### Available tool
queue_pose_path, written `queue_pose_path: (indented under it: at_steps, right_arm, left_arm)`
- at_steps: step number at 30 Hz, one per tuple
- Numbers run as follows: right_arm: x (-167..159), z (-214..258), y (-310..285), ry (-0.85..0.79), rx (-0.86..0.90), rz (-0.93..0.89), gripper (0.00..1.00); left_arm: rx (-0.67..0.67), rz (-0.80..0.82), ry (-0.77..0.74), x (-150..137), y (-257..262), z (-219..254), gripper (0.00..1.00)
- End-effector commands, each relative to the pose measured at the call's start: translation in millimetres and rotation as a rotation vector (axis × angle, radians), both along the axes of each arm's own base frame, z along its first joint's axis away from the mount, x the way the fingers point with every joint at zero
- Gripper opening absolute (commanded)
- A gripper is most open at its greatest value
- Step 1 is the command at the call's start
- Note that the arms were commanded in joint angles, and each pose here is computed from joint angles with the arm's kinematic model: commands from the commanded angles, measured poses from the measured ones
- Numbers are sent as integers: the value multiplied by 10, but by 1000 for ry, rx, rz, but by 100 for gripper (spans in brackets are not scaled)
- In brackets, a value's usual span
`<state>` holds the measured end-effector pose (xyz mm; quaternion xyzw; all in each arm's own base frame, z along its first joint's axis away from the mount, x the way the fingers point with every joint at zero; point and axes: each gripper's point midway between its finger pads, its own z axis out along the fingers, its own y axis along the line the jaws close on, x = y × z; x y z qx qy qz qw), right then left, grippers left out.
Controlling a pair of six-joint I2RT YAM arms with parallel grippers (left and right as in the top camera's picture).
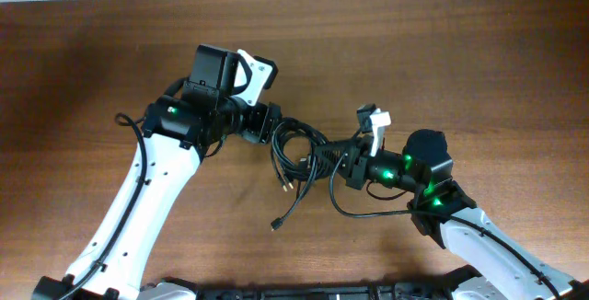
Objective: Untangle cables
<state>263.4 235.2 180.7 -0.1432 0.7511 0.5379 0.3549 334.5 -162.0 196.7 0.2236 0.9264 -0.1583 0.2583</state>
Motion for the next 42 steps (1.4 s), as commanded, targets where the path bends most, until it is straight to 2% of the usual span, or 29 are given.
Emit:
queue_pose_path:
  at_steps: [1,3,7,9,14,18,20,24,26,28,31,32,35,36,40,42]
  right_arm:
    - [-24,133,19,-49,21,33,4]
    - [-11,215,24,-90,36,33,4]
    - [-59,259,47,-96,53,64,4]
    - [-80,260,54,-95,55,77,4]
    - [-172,299,85,-106,70,135,4]
    - [-181,321,89,-104,79,140,4]
    - [-189,356,94,-117,88,147,4]
    - [-208,374,99,-106,99,156,4]
    - [-225,391,104,-112,103,167,4]
    - [-230,443,107,-118,120,170,4]
    - [-284,483,119,-137,130,203,4]
    - [-299,481,122,-135,130,213,4]
    - [-310,338,120,-62,104,212,4]
    - [-318,263,116,-23,90,211,4]
    - [-350,54,98,55,42,208,4]
    - [-299,-77,65,115,10,156,4]
  left_arm:
    - [-28,-42,24,-63,-61,20,66]
    - [-29,-48,61,-142,-59,-15,64]
    - [-27,-50,71,-164,-58,-26,54]
    - [-25,-52,77,-179,-61,-42,42]
    - [-18,-54,101,-223,-59,-198,45]
    - [-55,-80,122,-279,-129,-281,57]
    - [-50,-101,133,-334,-186,-362,56]
    - [-83,-186,107,-425,-460,-434,35]
    - [-77,-213,101,-472,-539,-462,14]
    - [-64,-204,92,-450,-519,-485,2]
    - [-55,-195,77,-390,-519,-516,0]
    - [-37,-167,60,-329,-489,-523,0]
    - [127,273,-10,80,105,-557,0]
    - [141,405,-23,171,306,-530,0]
    - [20,718,16,351,737,-456,0]
    - [-100,881,82,393,922,-465,0]
